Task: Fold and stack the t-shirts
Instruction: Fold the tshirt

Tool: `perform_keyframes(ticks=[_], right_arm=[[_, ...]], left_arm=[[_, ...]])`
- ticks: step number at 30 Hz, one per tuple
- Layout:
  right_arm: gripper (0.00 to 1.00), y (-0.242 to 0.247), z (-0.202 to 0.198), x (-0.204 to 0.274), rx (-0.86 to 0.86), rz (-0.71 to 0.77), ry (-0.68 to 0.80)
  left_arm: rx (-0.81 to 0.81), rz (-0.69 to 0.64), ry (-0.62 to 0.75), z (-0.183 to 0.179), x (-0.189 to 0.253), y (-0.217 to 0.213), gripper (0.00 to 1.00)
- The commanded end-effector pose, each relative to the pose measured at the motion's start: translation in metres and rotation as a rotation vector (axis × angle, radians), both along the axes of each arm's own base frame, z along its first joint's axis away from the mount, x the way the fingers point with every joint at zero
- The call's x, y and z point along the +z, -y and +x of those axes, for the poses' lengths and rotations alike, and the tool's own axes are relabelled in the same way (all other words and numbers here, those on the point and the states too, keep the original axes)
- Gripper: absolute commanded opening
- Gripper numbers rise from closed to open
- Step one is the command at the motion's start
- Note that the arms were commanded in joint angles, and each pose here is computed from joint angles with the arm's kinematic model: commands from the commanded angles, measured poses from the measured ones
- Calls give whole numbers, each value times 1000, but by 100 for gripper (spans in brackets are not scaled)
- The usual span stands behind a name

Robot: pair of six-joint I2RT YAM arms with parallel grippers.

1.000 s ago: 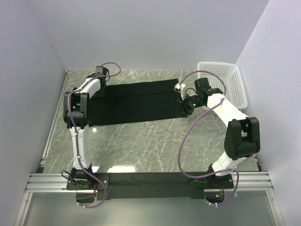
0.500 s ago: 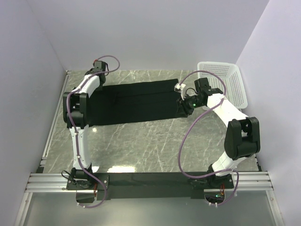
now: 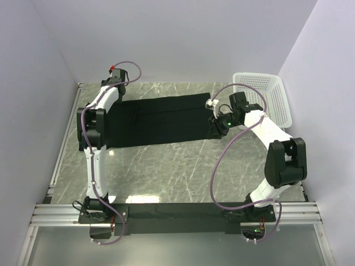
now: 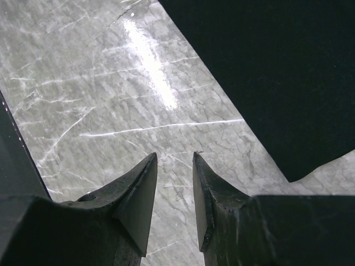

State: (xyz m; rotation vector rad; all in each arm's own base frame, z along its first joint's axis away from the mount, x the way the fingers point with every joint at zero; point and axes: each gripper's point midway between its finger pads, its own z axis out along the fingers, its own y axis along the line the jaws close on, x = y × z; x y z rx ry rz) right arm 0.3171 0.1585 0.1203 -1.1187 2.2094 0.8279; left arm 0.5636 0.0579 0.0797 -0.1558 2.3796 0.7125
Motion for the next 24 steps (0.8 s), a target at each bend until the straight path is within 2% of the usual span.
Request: perform_keyframes(ticks=[1,4,5,6,7,8,9,10,13,14,15,18,20,24], right_arm=[[39,0,-2,11,2,17,33],[39,0,0,12,-3,20,37],[39,0,0,11,-2,19,38],[39,0,0,10,-1,17,38],[39,0,1,9,-2,14,39],[39,1,2,8,1,11,43],[39,1,2,6,4,11,40],[39,0,3,6,8,9,44],[39,-2,5,3,31,13,45],[39,-3,6,0,32,11,36],[39,-2,8,-1,31,8,34],[39,-3,13,-3,26,8,27],[39,-5,15,-4,31,16,20],[39,-5,17,-9,30,12,5]], left_arm=[[14,-27,128,7,57,-3,60],[54,-80,172,-4,82,-15,60],[59,-173,171,-10,81,-8,60],[100,-227,158,-23,74,-23,60],[107,-298,203,-33,93,-25,60],[139,-384,235,-41,95,-27,59],[157,-503,185,-65,69,-34,59],[155,-567,255,-79,95,-36,59],[202,-778,307,-134,90,-44,61],[254,-831,277,-161,66,-52,62],[219,-890,307,-175,78,-44,61],[287,-962,288,-216,54,-46,59],[339,-962,264,-237,34,-51,58],[375,-989,236,-249,10,-61,56]])
